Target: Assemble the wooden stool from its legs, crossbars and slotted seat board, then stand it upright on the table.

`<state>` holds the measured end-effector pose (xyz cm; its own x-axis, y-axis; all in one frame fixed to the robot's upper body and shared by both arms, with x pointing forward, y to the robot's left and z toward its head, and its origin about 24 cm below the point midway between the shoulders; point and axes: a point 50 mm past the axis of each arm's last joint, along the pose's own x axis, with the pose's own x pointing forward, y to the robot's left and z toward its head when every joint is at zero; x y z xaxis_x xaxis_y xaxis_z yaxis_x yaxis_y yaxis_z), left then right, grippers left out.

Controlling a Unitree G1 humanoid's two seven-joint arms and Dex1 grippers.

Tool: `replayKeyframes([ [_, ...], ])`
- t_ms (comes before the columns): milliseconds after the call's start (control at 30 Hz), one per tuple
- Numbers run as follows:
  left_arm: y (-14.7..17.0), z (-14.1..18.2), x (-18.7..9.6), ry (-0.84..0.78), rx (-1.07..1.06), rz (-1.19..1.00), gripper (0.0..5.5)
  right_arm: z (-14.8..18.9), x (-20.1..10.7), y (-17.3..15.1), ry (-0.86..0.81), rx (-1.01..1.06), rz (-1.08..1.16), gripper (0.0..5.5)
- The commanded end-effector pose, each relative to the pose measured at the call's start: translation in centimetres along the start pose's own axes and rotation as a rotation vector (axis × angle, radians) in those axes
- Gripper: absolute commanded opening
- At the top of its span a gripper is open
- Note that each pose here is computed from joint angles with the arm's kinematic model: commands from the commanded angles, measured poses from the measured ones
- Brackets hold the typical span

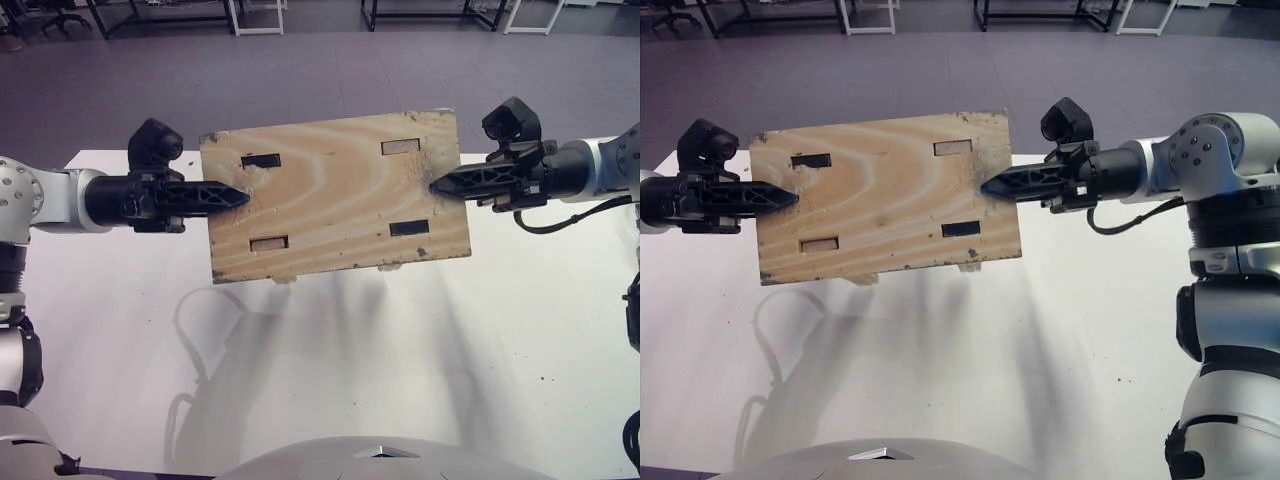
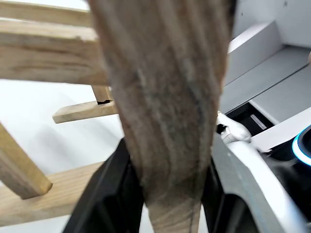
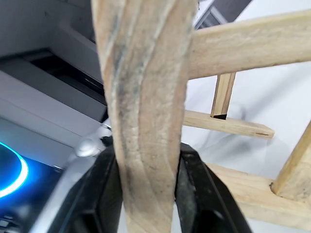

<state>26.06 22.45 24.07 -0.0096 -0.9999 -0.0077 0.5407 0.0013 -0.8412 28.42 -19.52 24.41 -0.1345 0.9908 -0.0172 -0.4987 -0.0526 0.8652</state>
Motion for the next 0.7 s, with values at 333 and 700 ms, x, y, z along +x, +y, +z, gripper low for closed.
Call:
replayKeyframes([
  [333, -4.2, -3.0, -0.5, 0.13, -0.441, -0.238, 1.32, -7.0, -1.2, 0.6, 0.013, 0.422, 0.192, 2.05],
  [700, 3.3, -6.9, 0.4, 0.002, -0.285, 0.084, 2.62, -8.6, -0.6, -4.2, -0.179, 0.246, -0.042, 4.25],
])
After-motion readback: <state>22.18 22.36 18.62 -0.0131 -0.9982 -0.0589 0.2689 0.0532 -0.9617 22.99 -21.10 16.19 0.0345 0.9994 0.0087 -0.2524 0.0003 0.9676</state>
